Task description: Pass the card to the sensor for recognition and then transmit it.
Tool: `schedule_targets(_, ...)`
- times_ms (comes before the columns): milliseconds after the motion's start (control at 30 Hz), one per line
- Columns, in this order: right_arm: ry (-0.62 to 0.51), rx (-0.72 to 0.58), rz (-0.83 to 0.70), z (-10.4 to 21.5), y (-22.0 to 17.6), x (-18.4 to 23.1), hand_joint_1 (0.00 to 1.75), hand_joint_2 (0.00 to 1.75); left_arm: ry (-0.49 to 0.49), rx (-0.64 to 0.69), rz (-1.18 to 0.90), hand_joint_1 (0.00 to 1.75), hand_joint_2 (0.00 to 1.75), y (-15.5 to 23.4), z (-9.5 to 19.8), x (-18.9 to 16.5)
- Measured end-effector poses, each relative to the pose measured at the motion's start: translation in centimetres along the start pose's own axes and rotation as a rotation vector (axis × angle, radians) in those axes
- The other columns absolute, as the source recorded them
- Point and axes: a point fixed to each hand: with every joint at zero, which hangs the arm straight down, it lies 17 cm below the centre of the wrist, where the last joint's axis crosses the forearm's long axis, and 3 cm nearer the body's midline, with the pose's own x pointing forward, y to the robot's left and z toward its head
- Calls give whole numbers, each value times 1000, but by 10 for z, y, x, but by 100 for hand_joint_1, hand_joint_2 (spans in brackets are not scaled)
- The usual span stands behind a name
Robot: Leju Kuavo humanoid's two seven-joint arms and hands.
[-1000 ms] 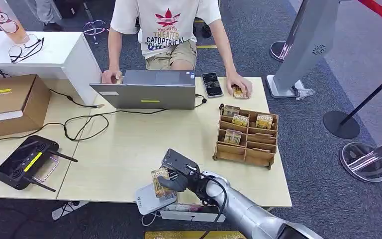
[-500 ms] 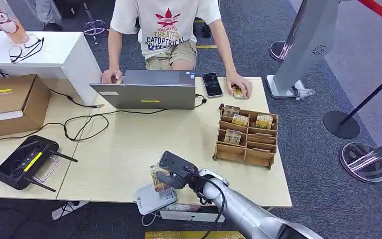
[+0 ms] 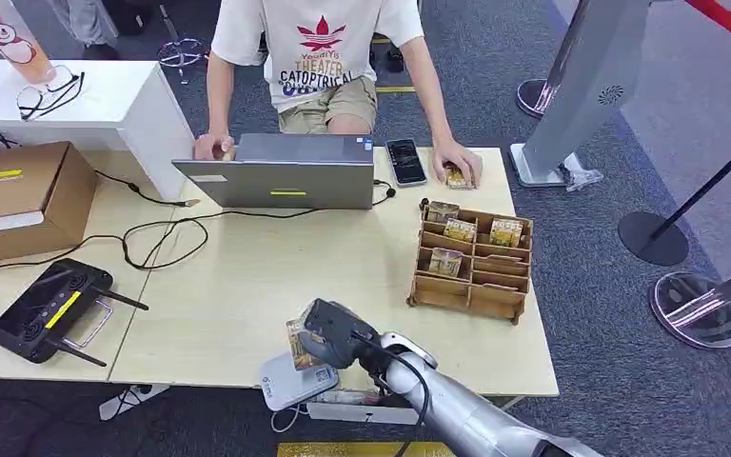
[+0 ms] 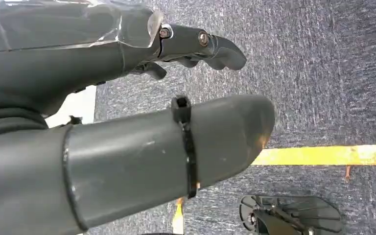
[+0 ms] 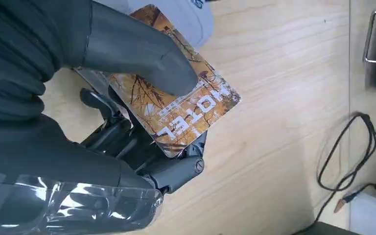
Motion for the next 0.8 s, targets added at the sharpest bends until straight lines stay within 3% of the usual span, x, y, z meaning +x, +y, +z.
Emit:
schedule_targets(433,46,60,-21,10,27,-20,175,175,-2,0,1,0,0,0,0,2)
schedule_targets(800,21,27,-41,9,29,-16,175,175,-6,3,-8,0,0,-1,0,3)
